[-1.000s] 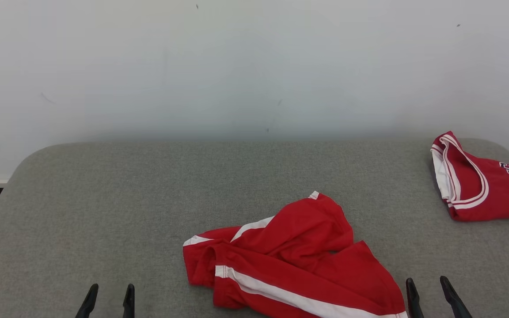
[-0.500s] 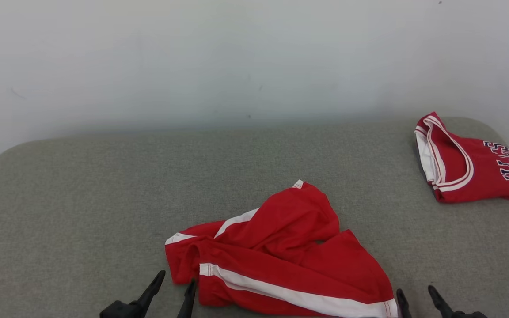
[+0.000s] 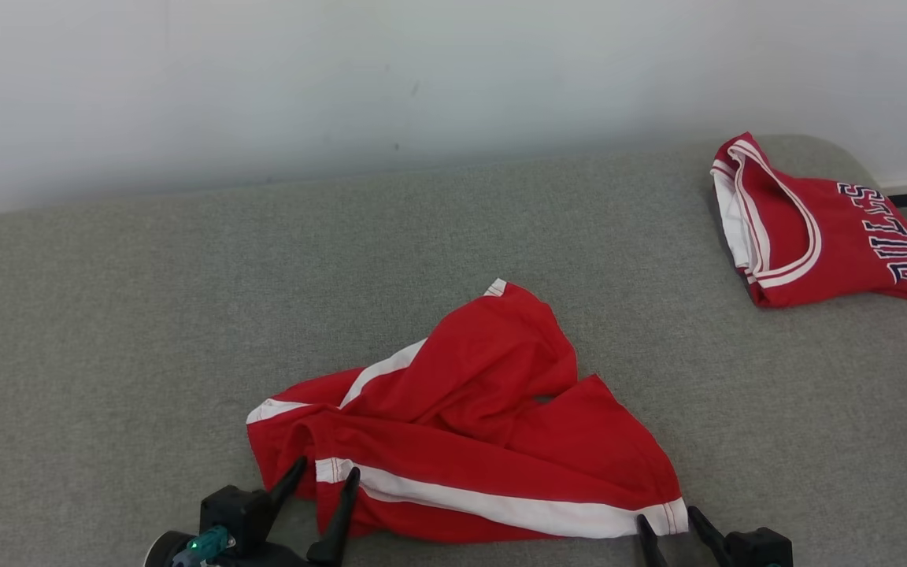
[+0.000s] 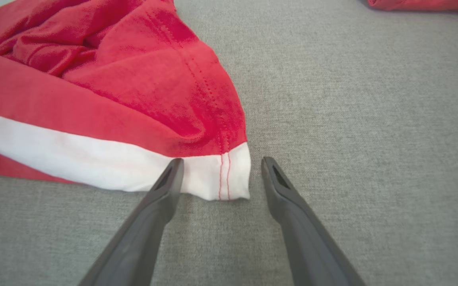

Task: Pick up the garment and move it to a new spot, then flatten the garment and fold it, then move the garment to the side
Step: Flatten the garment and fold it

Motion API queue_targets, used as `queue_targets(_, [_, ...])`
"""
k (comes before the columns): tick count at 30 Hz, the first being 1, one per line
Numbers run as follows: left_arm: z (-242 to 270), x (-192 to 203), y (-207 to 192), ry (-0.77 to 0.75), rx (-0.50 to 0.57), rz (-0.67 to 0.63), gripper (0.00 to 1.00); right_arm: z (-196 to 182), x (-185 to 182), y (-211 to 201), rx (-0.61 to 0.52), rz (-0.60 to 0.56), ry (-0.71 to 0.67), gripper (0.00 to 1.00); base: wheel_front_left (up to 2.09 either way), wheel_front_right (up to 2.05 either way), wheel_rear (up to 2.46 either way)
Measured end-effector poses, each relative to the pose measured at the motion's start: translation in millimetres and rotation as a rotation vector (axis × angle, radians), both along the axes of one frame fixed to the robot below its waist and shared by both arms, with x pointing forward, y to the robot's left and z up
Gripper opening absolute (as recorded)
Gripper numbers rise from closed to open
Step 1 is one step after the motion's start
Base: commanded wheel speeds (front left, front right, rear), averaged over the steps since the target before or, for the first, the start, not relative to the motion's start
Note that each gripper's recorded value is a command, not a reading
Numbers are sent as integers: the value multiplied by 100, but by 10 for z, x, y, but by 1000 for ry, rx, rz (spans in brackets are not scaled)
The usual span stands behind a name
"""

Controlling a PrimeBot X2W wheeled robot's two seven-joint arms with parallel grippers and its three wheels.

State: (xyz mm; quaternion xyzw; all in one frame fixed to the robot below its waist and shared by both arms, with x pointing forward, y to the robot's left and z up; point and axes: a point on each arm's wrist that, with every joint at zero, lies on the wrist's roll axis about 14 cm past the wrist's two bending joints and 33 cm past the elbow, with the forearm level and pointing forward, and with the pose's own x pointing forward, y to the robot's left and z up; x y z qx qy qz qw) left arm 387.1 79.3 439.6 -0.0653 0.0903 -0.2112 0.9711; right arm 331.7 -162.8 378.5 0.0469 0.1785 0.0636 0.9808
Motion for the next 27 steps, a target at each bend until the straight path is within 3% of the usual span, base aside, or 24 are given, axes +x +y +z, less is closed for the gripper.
queue_targets(5, [-121,78,-118,40,2,-37,100,-136,4,31,11,-8,51,100,0,0,0])
queue_targets(7, [-134,88,-182,46,-7,-53,49,-169,1,35,22,-17,63,100,0,0,0])
queue_targets(8, [-131,91,-199,48,-17,-55,22,-157,14,49,31,-19,58,39,0,0,0])
queue_targets(9, [-92,100,-221,39,-29,-58,0,-112,48,72,49,-22,42,0,0,0,0])
queue_targets(13, [22,91,-227,11,-57,-52,0,-101,12,161,78,-14,41,0,0,0,0])
queue_targets(18, [170,34,-208,-27,-88,-43,0,169,128,216,104,-3,-54,0,0,0,0])
queue_targets(22, [490,79,-190,-121,-99,-53,0,563,277,285,128,33,-182,0,0,0,0])
queue_targets(27, [1208,373,-238,-310,-106,-105,0,1315,716,366,170,91,-383,0,0,0,0])
